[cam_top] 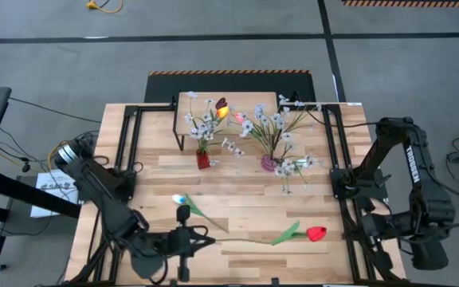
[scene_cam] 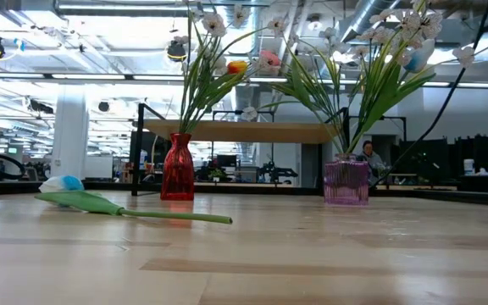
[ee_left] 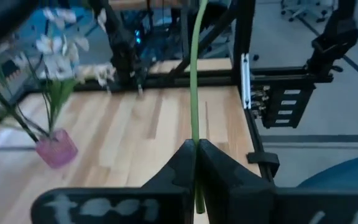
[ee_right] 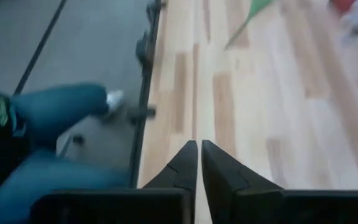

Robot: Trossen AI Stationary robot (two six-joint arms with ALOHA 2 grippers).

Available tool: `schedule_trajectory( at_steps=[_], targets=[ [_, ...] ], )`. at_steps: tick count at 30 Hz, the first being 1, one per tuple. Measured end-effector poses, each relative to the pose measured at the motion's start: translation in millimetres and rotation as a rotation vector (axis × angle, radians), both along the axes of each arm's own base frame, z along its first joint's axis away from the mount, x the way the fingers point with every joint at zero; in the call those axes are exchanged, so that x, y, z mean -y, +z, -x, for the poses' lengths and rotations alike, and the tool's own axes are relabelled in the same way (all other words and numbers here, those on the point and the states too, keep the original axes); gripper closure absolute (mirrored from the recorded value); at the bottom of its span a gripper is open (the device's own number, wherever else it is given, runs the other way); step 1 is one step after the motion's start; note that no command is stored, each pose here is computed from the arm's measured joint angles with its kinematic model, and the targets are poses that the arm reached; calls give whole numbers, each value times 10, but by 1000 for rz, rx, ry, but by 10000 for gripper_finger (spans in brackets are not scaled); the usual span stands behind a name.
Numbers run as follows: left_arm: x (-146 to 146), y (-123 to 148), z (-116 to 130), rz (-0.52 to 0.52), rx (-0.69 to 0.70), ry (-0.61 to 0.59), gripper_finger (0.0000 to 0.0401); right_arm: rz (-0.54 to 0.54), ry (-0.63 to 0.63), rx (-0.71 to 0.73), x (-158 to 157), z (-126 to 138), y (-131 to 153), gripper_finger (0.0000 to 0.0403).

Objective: Pick and place flowers into a vace then onto a shelf
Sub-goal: Put the red tulip into the red vase

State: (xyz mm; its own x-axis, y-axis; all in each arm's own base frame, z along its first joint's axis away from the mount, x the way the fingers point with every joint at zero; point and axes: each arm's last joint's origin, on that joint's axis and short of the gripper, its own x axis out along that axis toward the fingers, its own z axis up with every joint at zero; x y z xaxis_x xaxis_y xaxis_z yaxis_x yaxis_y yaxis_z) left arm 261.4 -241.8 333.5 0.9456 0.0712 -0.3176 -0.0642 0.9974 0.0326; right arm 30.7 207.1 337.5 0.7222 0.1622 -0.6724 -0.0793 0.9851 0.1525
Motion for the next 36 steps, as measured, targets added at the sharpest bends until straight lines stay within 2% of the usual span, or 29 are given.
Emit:
schedule_trajectory(
  at_steps=[4,9,15,19,23,27,33,36],
  targets=[
    [-104,202,106,-34,39,-20,401,31,-58,154,-2,-60,-121,356],
    [-202,356,190,-88,75,-11,401,63,-167,364,-17,-257,-271,316],
    [-218,422,184,-151,114,-3,401,182,-268,485,-44,-680,-452,260],
    [-209,482,172,-171,158,-3,401,202,-344,539,-41,-1023,-508,225],
    [-203,521,166,-179,187,-8,401,183,-265,587,-46,-1306,-469,201],
    [-203,532,164,-180,195,-7,401,136,-103,759,-57,-1570,-386,191],
    [-197,574,159,-144,229,-2,401,317,-85,876,-20,-1877,-433,200],
    [-196,576,159,-134,232,-4,401,340,-66,962,4,-2054,-479,206]
  ],
)
